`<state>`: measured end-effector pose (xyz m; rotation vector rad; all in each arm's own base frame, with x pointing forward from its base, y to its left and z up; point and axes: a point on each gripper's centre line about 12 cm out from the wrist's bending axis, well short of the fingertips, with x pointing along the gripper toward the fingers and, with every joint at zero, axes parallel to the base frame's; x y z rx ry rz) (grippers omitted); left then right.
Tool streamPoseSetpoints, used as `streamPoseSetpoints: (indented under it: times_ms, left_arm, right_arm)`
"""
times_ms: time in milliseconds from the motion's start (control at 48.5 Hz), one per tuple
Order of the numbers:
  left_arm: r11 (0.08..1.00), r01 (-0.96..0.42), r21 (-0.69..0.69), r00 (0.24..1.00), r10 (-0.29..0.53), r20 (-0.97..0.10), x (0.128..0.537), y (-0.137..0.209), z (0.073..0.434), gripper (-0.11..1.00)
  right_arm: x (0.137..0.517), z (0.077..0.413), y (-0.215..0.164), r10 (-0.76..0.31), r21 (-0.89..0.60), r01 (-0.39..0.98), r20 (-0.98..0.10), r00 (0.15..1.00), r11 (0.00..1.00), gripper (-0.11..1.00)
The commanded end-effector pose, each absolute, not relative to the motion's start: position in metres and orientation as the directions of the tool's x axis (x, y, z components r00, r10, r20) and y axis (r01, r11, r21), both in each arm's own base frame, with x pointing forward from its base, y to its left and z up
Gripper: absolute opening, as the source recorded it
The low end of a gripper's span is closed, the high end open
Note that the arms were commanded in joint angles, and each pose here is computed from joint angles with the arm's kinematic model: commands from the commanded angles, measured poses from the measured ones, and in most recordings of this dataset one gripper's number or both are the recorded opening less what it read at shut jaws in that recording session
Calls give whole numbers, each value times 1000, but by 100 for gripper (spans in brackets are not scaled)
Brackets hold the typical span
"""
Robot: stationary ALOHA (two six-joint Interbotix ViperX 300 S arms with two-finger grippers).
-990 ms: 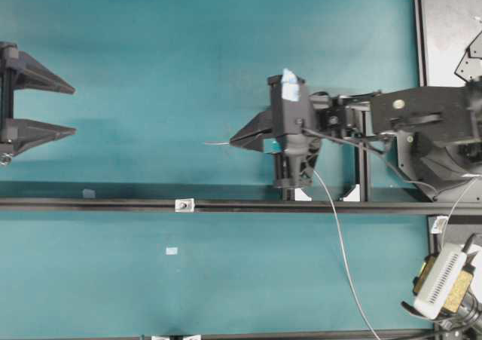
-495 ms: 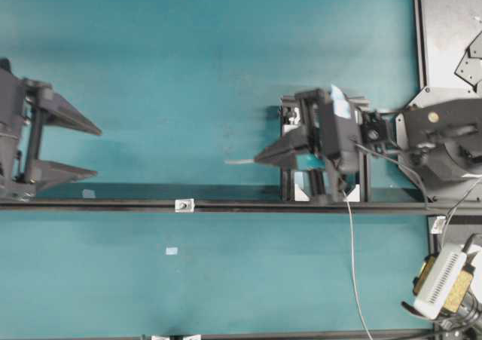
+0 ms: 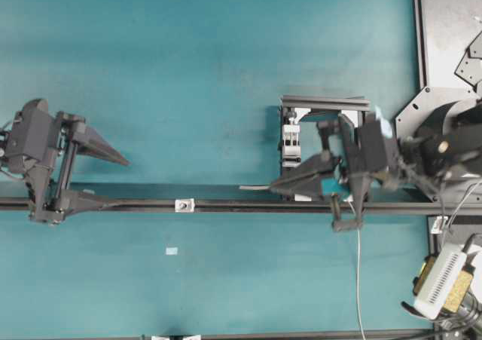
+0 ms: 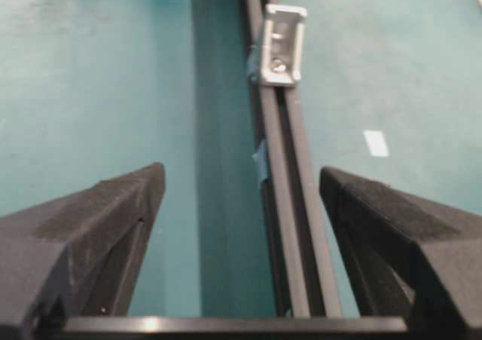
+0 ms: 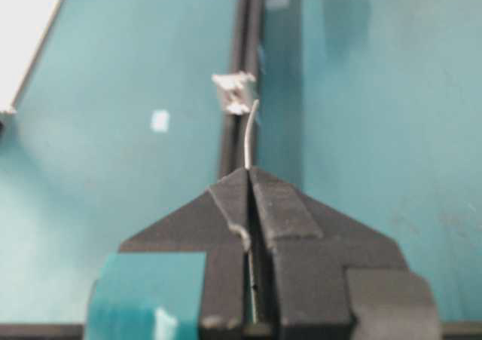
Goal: Insert the wire into the hole on the right side and pull it with the left arm.
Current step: 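Carry the wire with the right gripper toward the white clip on the rail, then push the wire tip through the clip hole with the right gripper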
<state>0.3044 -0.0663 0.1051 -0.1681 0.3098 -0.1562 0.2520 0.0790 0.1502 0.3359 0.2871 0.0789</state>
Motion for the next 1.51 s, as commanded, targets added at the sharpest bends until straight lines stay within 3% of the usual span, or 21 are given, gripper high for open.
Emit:
streamPoseSetpoints:
  times_ms: [0,413,1485]
  left_arm:
    - [972,140,-190,953,-185,-242,311,-70,112,85]
    - [972,160,-174,953,-198,-230,330,-79,103,85]
    - [977,148,-154,965,-177,-196,349,-76,90,85]
  right_arm:
    - [263,146,92,95,335,-9,-242,966,942,0]
    - [291,109,133,-61,221,128,-288,956,967,0]
    - [290,91,125,-112,122,141,-223,968,982,0]
